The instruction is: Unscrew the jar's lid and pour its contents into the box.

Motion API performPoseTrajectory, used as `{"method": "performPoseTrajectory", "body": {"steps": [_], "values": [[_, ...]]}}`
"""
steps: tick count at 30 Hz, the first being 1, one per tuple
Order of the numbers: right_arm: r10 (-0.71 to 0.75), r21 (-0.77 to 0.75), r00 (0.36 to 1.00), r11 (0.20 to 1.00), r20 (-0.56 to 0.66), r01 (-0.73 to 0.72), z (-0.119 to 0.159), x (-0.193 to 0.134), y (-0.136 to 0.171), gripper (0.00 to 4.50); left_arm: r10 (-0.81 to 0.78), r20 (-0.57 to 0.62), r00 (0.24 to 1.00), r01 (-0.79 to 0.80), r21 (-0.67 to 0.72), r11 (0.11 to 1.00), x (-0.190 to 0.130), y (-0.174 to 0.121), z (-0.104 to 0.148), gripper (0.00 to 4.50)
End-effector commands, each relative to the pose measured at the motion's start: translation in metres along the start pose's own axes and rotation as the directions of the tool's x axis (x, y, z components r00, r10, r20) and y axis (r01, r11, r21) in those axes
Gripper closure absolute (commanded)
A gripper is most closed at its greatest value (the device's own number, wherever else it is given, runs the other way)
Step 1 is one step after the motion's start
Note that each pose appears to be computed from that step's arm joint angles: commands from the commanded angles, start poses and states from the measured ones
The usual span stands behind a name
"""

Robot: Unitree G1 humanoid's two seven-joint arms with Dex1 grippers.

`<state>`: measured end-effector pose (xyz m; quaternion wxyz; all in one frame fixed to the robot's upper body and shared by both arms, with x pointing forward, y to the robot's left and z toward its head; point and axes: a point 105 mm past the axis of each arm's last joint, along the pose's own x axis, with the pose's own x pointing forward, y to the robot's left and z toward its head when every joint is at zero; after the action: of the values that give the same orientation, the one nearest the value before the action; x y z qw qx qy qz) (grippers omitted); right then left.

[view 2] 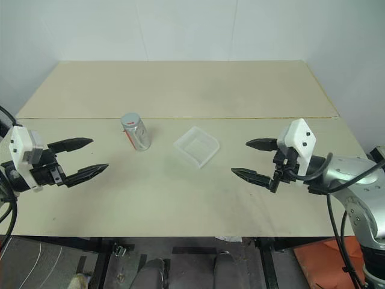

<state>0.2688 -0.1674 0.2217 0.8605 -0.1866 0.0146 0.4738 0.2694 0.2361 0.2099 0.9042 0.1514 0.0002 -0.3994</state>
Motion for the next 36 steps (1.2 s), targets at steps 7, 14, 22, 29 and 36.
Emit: {"method": "performPoseTrajectory", "body": {"steps": [7,14,22,29,36], "values": [[0.027,-0.051,0.999,0.998,0.022,-0.026,0.010,0.000,0.004,0.00,0.092,0.043,0.995,-0.092,0.002,0.996,0.005,-0.003,0.002,0.02],[0.062,-0.091,0.998,0.994,0.033,-0.059,0.017,0.004,0.006,0.00,0.202,0.081,0.976,-0.197,-0.066,0.978,0.029,0.003,-0.009,0.02],[0.042,-0.123,0.999,0.992,0.034,-0.038,0.019,0.011,0.003,0.00,0.290,0.075,0.954,-0.284,-0.082,0.955,0.050,0.024,-0.021,0.02],[0.016,-0.108,0.999,0.994,0.051,-0.010,0.019,0.006,0.011,0.00,0.345,0.097,0.934,-0.334,-0.112,0.936,0.067,0.039,-0.023,0.02],[0.033,-0.113,0.998,0.993,0.048,-0.028,0.022,0.002,0.015,0.00,0.341,0.107,0.934,-0.327,-0.124,0.937,0.088,0.047,-0.029,0.02]]}}
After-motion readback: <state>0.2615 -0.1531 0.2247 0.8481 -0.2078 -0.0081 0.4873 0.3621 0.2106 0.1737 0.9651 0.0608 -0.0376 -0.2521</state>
